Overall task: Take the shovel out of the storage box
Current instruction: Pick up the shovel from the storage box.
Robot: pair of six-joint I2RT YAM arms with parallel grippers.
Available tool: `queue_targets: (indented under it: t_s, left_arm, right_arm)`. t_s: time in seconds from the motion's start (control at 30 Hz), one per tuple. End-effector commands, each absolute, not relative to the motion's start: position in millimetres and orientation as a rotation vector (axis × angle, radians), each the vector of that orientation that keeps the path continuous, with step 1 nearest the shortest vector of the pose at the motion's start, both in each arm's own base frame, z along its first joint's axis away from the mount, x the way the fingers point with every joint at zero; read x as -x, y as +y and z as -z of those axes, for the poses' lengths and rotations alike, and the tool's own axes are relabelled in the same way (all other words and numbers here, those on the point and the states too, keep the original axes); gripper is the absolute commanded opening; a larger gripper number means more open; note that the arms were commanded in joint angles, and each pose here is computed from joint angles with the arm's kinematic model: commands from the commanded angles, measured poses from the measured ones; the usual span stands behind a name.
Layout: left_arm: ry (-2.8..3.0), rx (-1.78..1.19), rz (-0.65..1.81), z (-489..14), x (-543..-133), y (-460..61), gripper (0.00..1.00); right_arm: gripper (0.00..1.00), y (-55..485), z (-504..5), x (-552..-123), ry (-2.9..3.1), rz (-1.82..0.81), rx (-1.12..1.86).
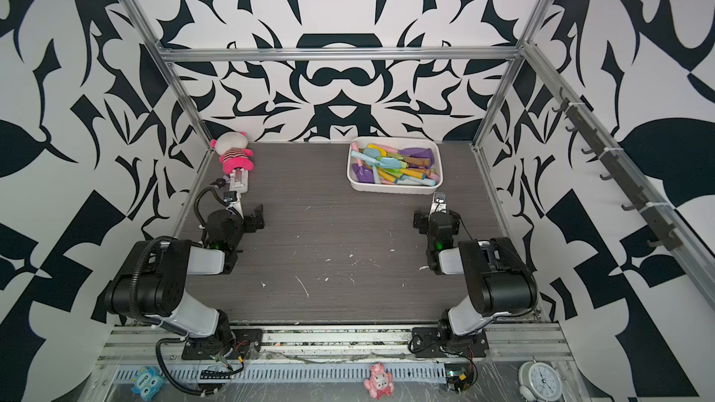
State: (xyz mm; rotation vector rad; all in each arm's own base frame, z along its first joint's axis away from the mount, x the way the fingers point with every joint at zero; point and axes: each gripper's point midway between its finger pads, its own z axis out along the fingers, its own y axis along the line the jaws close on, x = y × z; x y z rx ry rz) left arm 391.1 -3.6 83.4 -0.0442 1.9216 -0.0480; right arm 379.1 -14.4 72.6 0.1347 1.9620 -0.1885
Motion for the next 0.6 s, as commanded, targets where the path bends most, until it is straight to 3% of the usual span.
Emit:
queue_targets:
  t_s: [0.0, 0.57]
  left_arm:
    - [1.896, 0.057, 0.048, -89.4, -390.4, -2.5, 0.99]
    - [1.899, 0.059, 0.049, -89.5, -391.7, -2.4, 0.99]
  right_arm:
    - [1.0, -14.1, -81.9, -382.3, 1.921, 0.188, -0.137]
    - [1.0, -13.8, -81.9, -383.0, 1.927, 0.19, -0.133]
